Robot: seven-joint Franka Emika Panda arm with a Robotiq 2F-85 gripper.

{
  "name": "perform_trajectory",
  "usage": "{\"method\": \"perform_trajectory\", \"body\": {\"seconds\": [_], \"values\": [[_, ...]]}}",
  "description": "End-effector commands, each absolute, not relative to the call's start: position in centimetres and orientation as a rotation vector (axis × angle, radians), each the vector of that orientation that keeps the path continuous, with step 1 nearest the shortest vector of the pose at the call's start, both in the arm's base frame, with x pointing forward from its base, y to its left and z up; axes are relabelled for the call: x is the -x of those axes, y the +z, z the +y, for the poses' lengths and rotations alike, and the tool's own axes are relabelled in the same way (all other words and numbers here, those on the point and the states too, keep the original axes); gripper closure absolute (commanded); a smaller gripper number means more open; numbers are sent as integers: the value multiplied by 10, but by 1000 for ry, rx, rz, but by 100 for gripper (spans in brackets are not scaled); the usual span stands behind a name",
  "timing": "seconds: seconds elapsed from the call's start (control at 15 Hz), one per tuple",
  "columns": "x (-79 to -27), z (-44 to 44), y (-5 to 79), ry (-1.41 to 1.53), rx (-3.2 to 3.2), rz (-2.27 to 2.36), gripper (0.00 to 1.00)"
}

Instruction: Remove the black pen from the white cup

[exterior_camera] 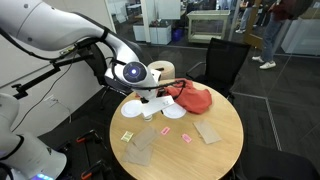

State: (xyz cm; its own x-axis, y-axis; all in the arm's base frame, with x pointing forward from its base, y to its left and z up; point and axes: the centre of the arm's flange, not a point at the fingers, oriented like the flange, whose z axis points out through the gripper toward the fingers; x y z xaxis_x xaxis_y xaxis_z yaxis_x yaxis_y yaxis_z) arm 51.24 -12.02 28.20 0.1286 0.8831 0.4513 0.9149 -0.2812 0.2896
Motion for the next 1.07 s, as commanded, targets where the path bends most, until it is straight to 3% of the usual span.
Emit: {"method": "perform_trajectory", "body": {"seconds": [0.0, 1.0], "values": [[-520, -153, 260, -799, 2400, -1771, 96], [-531, -203, 127, -431, 2659, -1566, 96]]}}
